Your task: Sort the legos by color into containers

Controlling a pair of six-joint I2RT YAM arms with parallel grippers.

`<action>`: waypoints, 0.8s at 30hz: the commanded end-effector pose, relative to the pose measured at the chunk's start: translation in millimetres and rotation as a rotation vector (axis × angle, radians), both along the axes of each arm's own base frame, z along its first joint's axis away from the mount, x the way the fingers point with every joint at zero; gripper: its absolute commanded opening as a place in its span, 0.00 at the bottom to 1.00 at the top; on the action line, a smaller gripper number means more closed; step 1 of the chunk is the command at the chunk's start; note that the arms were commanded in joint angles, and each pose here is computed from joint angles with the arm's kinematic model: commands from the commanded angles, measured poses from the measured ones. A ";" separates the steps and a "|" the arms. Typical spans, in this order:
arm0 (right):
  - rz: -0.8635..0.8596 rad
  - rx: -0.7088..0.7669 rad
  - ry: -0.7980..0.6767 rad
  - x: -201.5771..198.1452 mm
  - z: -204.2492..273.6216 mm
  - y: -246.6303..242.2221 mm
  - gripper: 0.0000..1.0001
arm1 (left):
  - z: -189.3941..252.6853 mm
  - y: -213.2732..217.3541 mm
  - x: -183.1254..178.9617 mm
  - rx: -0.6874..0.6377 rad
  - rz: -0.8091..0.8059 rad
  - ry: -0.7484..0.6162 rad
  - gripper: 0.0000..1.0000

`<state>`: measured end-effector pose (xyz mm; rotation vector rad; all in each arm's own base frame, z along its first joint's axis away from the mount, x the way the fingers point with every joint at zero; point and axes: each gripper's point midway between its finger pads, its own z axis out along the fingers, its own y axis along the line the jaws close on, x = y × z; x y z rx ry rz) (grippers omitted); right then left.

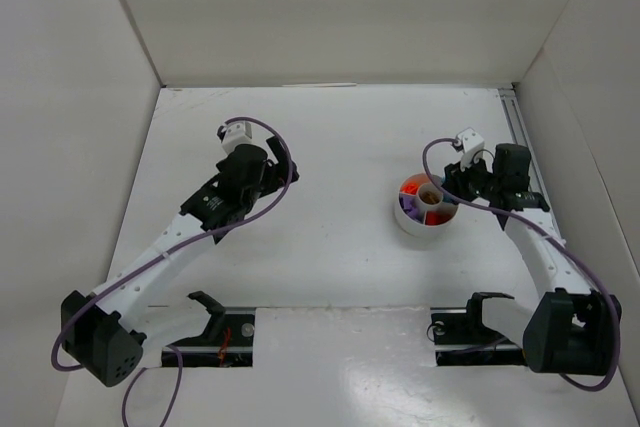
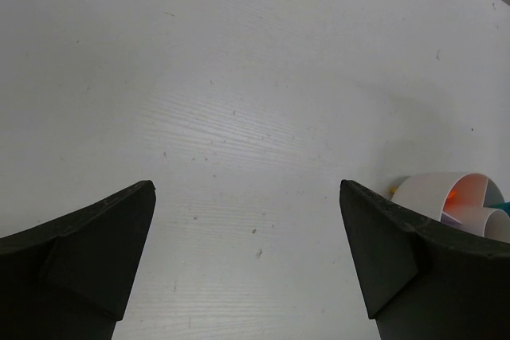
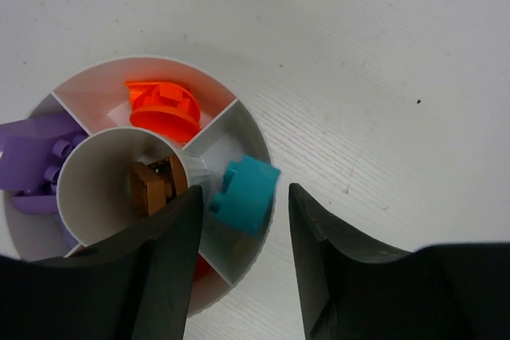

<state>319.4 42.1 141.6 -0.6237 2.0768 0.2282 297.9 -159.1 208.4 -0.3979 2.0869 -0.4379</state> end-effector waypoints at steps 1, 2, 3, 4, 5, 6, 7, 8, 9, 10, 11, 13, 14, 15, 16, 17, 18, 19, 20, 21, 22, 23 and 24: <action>0.023 0.036 -0.064 4.5 23.2 6.4 0.53 | 21.2 2.2 1.5 -0.032 0.013 -0.044 1.00; 0.023 0.036 -0.063 2.3 24.2 6.6 0.56 | 21.2 2.2 1.5 -0.032 0.013 -0.044 1.00; 0.018 0.043 -0.058 -0.1 25.0 7.0 0.58 | 21.2 2.2 1.5 -0.032 0.013 -0.044 1.00; 0.019 0.041 -0.088 0.5 35.4 7.0 0.60 | 24.6 2.9 0.5 -0.038 0.013 -0.053 1.00; 0.019 0.041 -0.085 0.1 37.2 7.0 0.60 | 24.6 2.9 0.5 -0.038 0.013 -0.053 1.00; 0.019 0.041 -0.087 -3.1 39.3 7.2 0.60 | 24.4 1.2 -0.3 -0.042 0.003 -0.050 1.00; 0.019 0.040 -0.102 -3.3 46.7 7.2 0.60 | 24.4 1.2 -0.3 -0.042 0.003 -0.050 1.00; 0.019 0.039 -0.110 -2.3 52.4 7.2 0.62 | 31.1 0.1 -1.2 -0.048 -0.009 -0.065 1.00; 0.020 0.038 -0.119 -3.1 57.4 7.2 0.62 | 31.2 0.1 -1.2 -0.048 -0.009 -0.065 1.00; 0.020 0.039 -0.114 -4.0 58.9 7.3 0.63 | 33.1 -0.6 -0.1 -0.053 -0.009 -0.072 1.00; 0.020 0.037 -0.132 -3.6 65.5 7.2 0.63 | 33.1 -0.6 -0.1 -0.053 -0.009 -0.072 1.00; 0.025 0.029 -0.155 -4.5 77.3 7.0 0.65 | 37.8 -0.8 0.7 -0.051 -0.013 -0.083 1.00; 0.033 0.032 -0.184 -4.2 88.7 8.5 0.66 | 37.8 -0.8 0.7 -0.051 -0.013 -0.083 1.00; 0.034 0.031 -0.199 -6.9 96.0 8.6 0.68 | 39.8 -0.3 -0.1 -0.049 -0.013 -0.080 1.00; 0.039 0.022 -0.213 -8.3 101.0 8.4 0.70 | 43.5 2.7 0.8 -0.036 -0.005 -0.089 1.00; 0.026 0.012 -0.234 -8.4 108.2 5.9 0.73 | 44.8 5.8 -1.0 -0.032 0.003 -0.091 1.00; 0.019 -0.008 -0.263 -12.0 119.3 3.2 0.87 | 48.1 10.7 -4.5 -0.025 0.014 -0.092 1.00; -0.021 -0.031 -0.270 -12.5 123.6 -4.3 0.99 | 49.5 17.0 -5.9 -0.013 0.036 -0.097 1.00; -0.047 -0.047 -0.260 -16.6 124.2 -9.3 1.00 | 51.4 21.3 -8.6 -0.017 0.053 -0.099 1.00; -0.073 -0.074 -0.287 -19.5 135.2 -15.4 1.00 | 53.5 26.3 -11.5 -0.021 0.074 -0.102 1.00; -0.107 -0.093 -0.287 -21.9 138.1 -21.9 1.00 | 51.6 38.6 -19.3 -0.007 0.111 -0.098 1.00; -0.181 -0.137 -0.263 -26.4 135.6 -36.7 1.00 | 53.6 45.3 -23.4 -0.009 0.136 -0.101 1.00; -0.221 -0.162 -0.250 -28.5 135.0 -45.0 1.00 | 50.6 51.7 -28.0 -0.027 0.174 -0.092 1.00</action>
